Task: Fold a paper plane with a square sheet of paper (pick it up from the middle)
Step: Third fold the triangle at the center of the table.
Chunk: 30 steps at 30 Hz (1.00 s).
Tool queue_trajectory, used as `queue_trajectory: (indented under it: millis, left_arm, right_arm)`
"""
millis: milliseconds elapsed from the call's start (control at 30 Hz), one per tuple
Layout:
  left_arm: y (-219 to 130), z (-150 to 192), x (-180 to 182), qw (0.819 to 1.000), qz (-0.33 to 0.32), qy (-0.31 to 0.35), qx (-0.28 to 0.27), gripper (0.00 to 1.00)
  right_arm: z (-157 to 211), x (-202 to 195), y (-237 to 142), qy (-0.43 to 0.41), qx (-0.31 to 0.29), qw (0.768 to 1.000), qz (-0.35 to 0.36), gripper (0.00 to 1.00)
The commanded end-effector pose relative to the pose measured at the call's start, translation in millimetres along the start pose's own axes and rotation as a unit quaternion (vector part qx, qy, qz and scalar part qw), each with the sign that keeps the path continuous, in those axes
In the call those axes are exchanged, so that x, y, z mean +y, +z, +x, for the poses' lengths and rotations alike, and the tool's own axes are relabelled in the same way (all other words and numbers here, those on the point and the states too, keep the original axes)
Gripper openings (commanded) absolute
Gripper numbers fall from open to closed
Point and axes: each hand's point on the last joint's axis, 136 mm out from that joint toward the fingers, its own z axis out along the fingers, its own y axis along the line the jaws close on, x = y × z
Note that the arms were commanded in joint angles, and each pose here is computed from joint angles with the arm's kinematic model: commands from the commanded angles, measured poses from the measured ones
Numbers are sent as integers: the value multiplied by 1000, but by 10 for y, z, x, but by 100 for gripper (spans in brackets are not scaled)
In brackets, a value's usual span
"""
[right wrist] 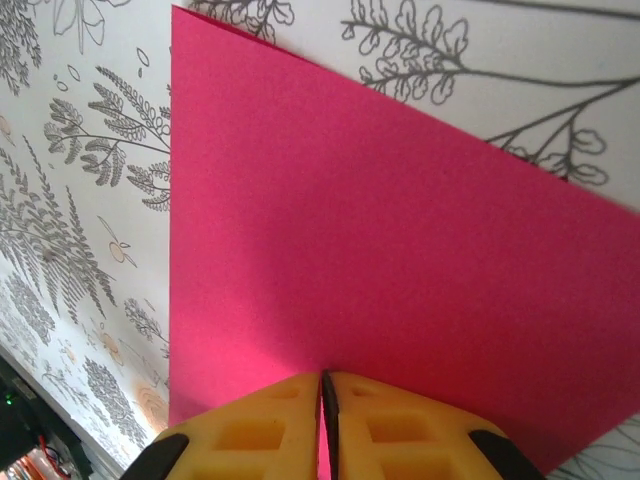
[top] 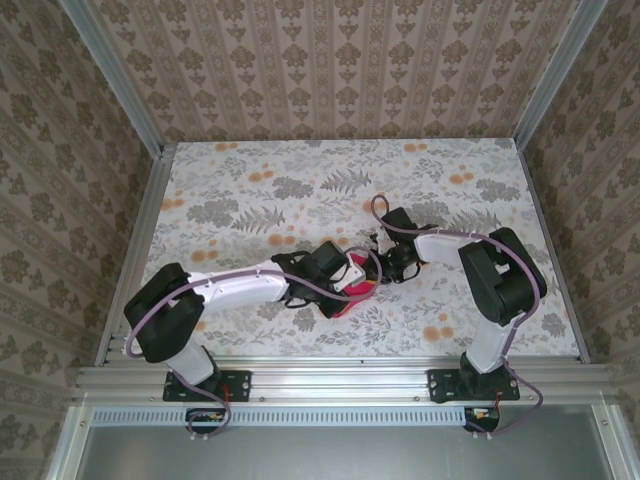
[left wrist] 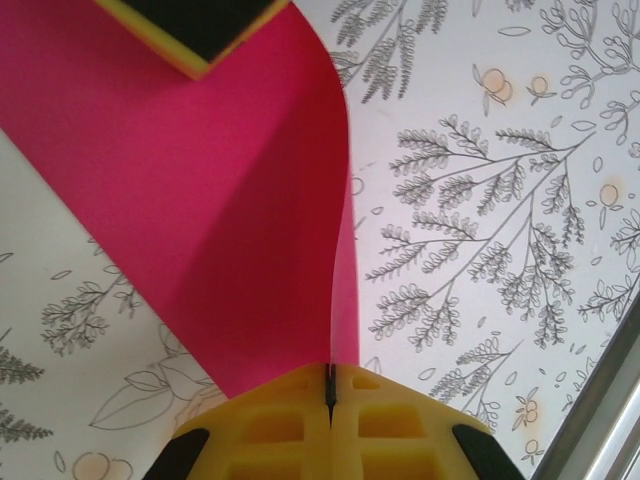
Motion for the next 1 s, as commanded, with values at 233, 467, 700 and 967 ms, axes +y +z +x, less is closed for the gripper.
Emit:
queue_trajectory:
  millis: [233, 467, 700, 967]
  left_arm:
    - [30, -117, 122, 999, 47, -1, 7, 0]
    - [31, -177, 190, 998, 65, -1, 14, 0]
    - [92, -158, 234, 997, 66, -9, 24, 0]
    - [152, -114, 364, 999, 38, -16, 31, 0]
  right_arm:
    - [64, -152, 33, -21, 24, 999, 44, 13]
    - [75, -165, 36, -22, 27, 998, 47, 13]
    - [45, -135, 9, -25, 24, 998, 48, 13]
    - [25, -83, -8, -21, 19, 999, 37, 14]
